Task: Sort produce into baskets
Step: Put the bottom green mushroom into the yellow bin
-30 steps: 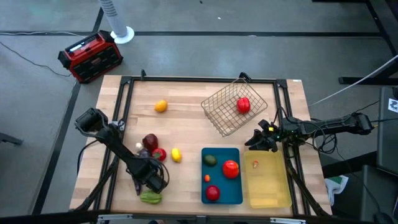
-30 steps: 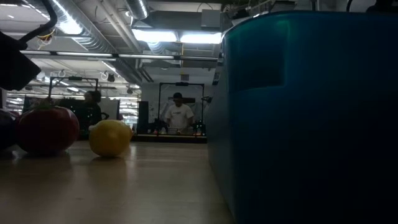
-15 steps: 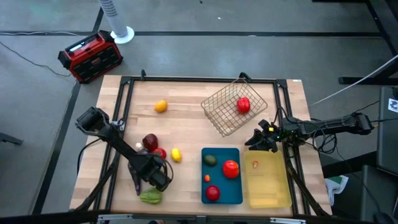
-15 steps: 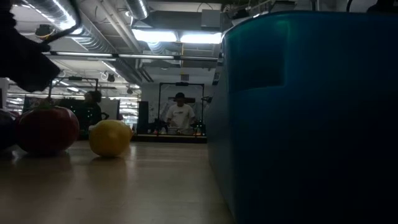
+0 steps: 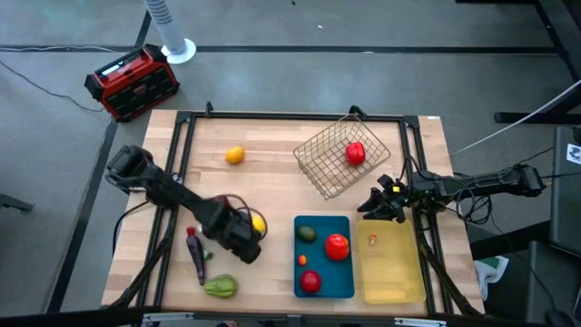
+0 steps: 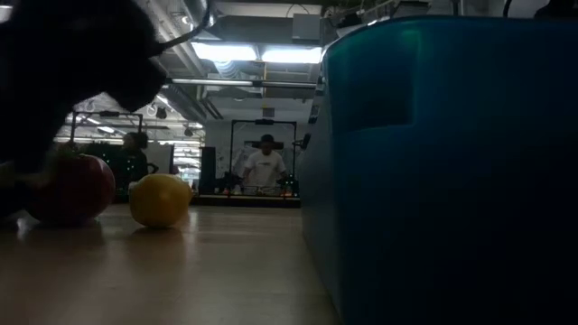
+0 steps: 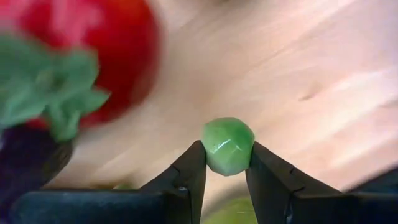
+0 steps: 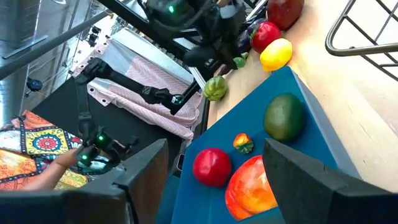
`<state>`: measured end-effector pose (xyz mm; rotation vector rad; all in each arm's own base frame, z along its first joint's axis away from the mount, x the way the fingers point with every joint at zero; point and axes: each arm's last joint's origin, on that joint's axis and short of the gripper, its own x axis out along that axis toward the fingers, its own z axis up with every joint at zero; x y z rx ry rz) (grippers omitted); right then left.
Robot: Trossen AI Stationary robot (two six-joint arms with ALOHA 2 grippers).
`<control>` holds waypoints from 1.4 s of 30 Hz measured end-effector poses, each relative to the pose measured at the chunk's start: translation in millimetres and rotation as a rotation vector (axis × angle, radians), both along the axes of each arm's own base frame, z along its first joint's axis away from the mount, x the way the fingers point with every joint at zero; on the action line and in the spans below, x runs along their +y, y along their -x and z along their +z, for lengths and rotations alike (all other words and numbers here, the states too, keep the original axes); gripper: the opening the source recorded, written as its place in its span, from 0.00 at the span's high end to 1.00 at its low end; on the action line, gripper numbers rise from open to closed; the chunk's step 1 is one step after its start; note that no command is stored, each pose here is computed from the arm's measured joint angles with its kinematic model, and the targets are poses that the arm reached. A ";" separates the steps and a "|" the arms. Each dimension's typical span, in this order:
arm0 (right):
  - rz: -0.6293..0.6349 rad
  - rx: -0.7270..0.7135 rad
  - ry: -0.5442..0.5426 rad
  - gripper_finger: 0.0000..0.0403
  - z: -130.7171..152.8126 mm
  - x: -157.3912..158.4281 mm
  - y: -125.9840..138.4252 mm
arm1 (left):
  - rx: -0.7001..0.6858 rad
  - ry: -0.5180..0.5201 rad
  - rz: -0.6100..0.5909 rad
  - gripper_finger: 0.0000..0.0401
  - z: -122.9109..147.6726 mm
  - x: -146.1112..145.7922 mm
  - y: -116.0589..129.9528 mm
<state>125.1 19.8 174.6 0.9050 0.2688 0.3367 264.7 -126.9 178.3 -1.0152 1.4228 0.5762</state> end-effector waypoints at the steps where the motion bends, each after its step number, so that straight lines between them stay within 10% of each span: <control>1: 0.000 0.000 0.000 0.36 0.0 0.0 0.0 | -0.035 0.012 0.000 0.76 3.2 3.4 -3.3; 11: -0.079 -0.001 0.008 0.36 0.0 -2.2 -0.8 | -0.617 0.042 0.025 0.75 37.8 39.5 -56.6; 19: -0.184 -0.008 0.017 0.36 0.5 -5.1 -1.7 | -1.051 -0.291 0.021 0.75 67.1 75.6 -84.9; 42: -0.252 -0.217 -0.026 0.36 21.1 -7.0 -1.6 | -1.473 -0.885 -0.143 0.75 61.6 90.8 -167.3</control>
